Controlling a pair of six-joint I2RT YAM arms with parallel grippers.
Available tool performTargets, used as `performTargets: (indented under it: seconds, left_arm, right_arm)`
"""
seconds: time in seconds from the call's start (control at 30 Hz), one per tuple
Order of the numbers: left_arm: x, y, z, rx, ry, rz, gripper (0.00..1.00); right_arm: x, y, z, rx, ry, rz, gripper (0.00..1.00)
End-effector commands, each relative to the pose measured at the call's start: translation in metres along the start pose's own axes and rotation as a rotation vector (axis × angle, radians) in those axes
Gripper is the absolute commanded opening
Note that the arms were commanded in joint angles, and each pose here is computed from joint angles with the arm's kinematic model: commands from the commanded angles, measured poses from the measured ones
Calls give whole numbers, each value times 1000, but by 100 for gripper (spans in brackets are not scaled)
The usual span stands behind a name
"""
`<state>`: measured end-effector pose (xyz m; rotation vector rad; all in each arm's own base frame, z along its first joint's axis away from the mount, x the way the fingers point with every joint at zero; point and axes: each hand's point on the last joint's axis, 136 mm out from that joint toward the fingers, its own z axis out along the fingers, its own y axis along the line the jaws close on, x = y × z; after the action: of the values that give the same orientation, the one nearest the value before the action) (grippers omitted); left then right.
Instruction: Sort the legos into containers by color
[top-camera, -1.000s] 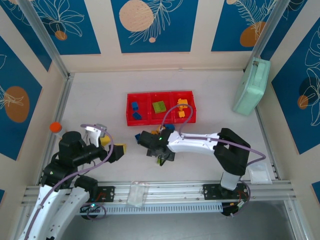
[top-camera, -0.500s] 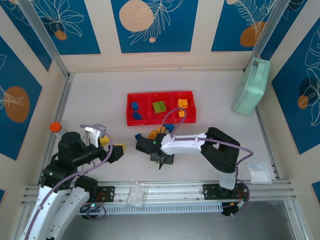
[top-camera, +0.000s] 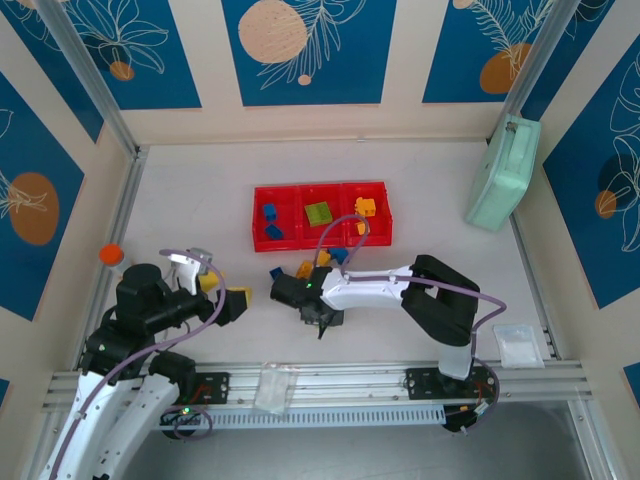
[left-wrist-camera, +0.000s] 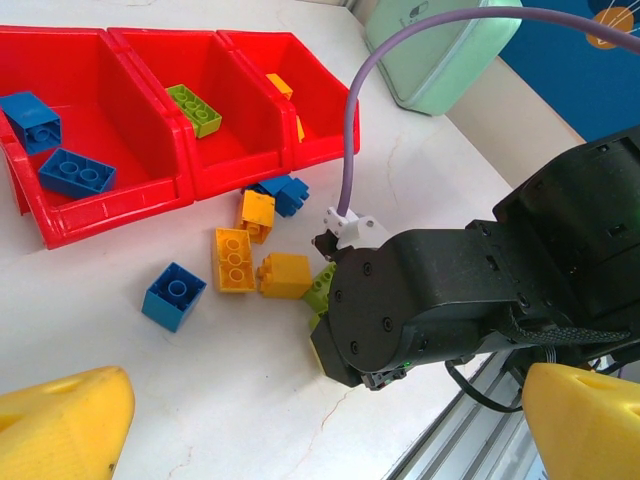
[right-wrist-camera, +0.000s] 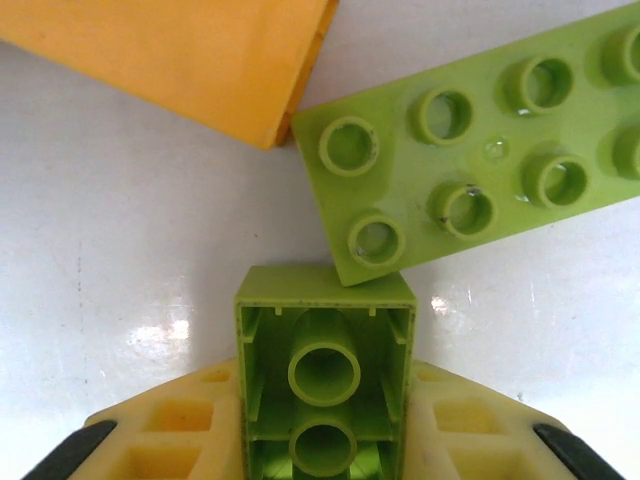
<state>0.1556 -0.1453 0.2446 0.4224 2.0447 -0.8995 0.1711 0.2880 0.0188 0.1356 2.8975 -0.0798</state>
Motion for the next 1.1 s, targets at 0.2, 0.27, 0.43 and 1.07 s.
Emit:
performTargets:
  seconds: [0.2, 0.27, 0.43, 1.07]
  left_arm:
    - [-3, -2, -1, 3, -11, 33, 99]
    - [-3, -2, -1, 1, -10, 33, 99]
    - [-3, -2, -1, 3, -10, 33, 99]
    - [-3, 0, -1, -11, -9, 29, 99]
  right_arm:
    - [-21, 9, -49, -74, -92, -85, 19]
    - [-30, 18, -70, -130, -130, -115, 19]
    - [-68, 38, -109, -225, -240, -202, 19]
    - [-242, 28, -55, -223, -338, -242, 18]
